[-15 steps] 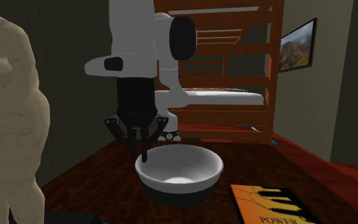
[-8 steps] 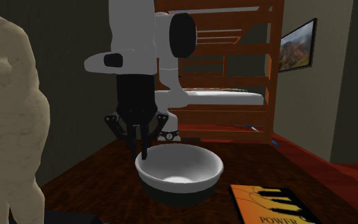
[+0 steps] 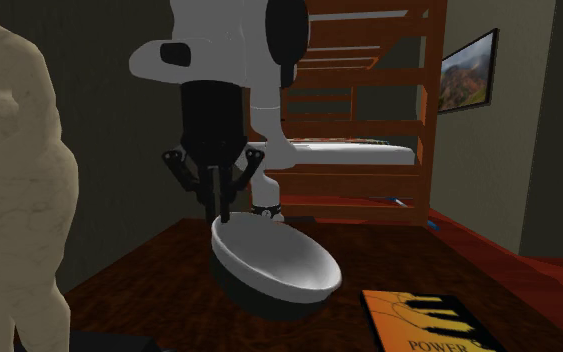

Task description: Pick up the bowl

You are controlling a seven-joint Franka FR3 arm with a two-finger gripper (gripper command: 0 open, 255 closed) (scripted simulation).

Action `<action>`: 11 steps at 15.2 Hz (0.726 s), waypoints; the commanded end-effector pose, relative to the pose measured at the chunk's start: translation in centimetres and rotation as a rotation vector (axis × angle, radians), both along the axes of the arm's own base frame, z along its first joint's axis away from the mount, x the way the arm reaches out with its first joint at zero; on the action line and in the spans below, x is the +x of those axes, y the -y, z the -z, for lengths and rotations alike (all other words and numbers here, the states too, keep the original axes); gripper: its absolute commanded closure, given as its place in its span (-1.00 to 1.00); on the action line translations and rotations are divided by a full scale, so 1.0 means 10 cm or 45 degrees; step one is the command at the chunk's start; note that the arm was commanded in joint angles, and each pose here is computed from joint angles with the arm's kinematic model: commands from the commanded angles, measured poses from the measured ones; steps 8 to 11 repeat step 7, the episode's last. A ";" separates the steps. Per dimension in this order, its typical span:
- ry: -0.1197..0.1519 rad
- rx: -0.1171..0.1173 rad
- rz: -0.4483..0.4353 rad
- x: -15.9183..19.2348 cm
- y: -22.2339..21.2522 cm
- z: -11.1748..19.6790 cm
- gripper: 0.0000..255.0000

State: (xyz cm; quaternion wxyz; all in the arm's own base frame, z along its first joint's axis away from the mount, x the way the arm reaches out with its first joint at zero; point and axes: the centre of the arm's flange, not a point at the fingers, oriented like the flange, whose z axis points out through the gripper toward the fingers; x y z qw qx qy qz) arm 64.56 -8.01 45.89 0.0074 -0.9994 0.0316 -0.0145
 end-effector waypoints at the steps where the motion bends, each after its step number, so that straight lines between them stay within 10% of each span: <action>1: 0.000 0.000 0.000 -0.01 0.00 -0.11 1.00; 11: 0.000 0.000 0.000 -0.01 0.00 -0.33 1.00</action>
